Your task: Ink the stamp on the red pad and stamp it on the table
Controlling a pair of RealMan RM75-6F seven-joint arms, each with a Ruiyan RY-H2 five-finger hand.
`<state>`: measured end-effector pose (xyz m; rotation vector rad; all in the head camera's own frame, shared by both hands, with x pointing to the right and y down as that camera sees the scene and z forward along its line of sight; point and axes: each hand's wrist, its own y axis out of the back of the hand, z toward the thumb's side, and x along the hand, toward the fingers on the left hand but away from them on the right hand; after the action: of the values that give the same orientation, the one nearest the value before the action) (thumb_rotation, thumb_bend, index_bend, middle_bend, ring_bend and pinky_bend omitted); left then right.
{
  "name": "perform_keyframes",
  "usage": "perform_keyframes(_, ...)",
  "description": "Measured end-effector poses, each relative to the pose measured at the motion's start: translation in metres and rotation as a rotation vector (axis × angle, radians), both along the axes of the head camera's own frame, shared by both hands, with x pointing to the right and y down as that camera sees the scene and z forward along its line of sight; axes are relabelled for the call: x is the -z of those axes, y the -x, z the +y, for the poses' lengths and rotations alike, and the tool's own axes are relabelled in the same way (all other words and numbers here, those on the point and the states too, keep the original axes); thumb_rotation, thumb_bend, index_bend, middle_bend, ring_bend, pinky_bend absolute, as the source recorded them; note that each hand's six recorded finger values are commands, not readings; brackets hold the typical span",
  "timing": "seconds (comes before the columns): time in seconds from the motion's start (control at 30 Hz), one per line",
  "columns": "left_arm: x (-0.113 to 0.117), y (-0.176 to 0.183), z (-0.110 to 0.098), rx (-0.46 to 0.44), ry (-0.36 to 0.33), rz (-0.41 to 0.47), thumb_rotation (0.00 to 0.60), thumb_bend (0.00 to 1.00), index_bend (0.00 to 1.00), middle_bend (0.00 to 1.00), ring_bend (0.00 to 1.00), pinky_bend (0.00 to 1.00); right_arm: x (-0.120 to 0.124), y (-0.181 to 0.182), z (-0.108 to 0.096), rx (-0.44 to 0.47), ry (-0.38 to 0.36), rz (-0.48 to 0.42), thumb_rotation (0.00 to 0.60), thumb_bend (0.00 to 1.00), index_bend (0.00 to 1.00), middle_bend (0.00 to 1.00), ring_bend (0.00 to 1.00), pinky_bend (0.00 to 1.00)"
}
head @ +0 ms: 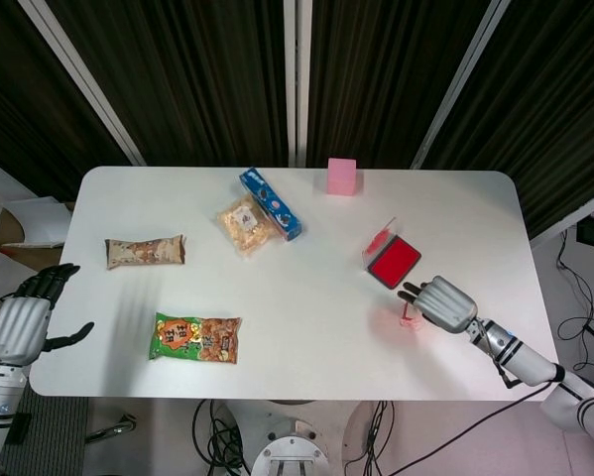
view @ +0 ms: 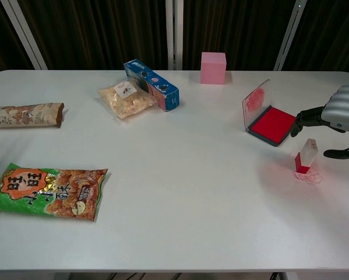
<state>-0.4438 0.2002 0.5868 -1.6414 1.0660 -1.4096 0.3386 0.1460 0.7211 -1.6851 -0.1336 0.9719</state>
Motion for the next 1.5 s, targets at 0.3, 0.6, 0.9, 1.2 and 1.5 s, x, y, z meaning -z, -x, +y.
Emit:
perform_keyframes(0.3,-0.001,0.001,0.001,0.005,0.002,0.005,0.486,0.17,0.14,0.13,0.12,0.21,-0.010,0.007,0.001,0.008,0.002,-0.040,0.600,0.20,0.37,0.34,0.68,0.93)
perform_keyframes(0.6,0.000,0.002,0.001,0.005,0.000,0.005,0.485,0.17,0.14,0.13,0.12,0.21,-0.016,0.008,0.004,-0.028,0.022,-0.056,0.600,0.20,0.39,0.35,0.68,0.93)
perform_keyframes(0.9,-0.002,0.003,0.002,0.008,0.005,0.007,0.482,0.17,0.14,0.13,0.12,0.21,-0.019,0.009,0.006,-0.099,0.050,-0.084,0.600,0.20,0.39,0.35,0.68,0.93)
perform_keyframes(1.2,-0.001,0.004,0.002,0.010,0.004,0.008,0.484,0.17,0.14,0.13,0.12,0.21,-0.022,0.014,0.009,-0.172,0.101,-0.109,0.600,0.19,0.39,0.36,0.68,0.93)
perform_keyframes(1.5,-0.002,0.004,0.003,0.008,0.006,0.012,0.486,0.17,0.14,0.13,0.12,0.21,-0.021,0.014,0.009,-0.223,0.102,-0.106,0.600,0.19,0.39,0.36,0.69,0.93)
